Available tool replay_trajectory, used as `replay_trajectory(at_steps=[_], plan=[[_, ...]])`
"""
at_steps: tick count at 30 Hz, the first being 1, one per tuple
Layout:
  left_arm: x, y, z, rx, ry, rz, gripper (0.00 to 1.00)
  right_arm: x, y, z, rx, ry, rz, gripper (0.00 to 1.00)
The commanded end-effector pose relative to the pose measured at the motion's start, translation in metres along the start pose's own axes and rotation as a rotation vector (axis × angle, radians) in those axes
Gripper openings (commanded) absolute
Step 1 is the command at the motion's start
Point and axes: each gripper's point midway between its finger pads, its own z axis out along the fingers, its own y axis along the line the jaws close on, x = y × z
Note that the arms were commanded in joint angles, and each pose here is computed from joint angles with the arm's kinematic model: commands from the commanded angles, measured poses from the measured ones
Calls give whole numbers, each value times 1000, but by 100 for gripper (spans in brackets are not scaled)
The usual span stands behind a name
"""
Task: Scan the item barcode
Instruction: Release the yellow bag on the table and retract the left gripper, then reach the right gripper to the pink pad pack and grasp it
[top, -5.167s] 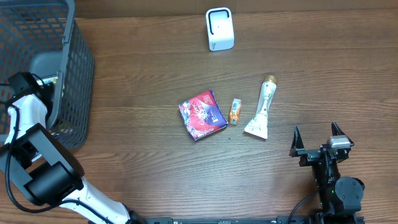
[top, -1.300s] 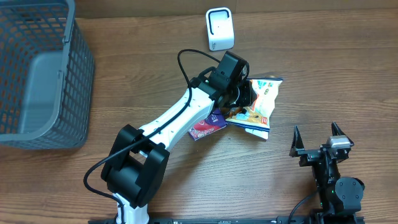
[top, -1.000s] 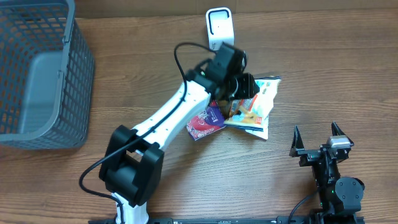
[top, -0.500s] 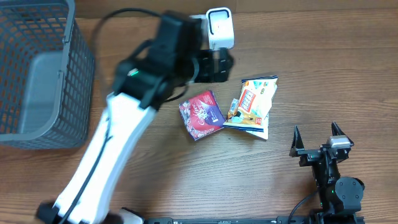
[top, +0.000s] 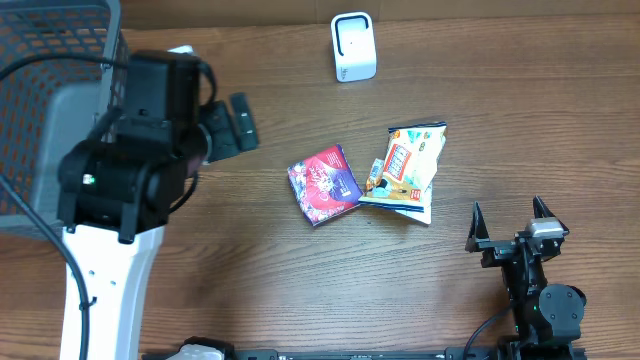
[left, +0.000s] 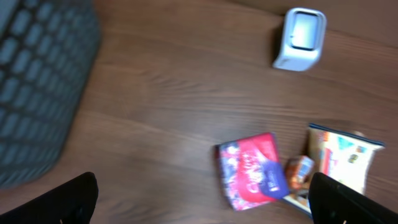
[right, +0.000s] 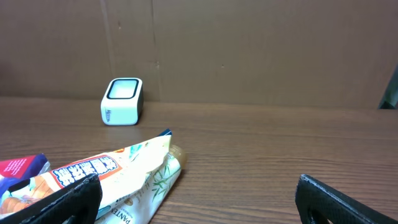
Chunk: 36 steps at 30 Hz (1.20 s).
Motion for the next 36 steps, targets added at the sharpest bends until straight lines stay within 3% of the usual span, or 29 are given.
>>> replay_trajectory(at_steps=[1,12,31,33,36], plan=[[-4,21,-5,-59,-14,-30,100,1,0,0,3,-6,-1,100],[15,29,14,-118,112,-9,100,1,0,0,3,-6,-1,100],[32,36,102,-212,348,-14,100,0,1,0,-2,-11,-1,100],[34,36,108,-219,366,-11,100,-10,8,0,-48,-51,-3,100],[37,36,116,-228,386,-8,100,-29,53,-10,-313,-123,45,100]])
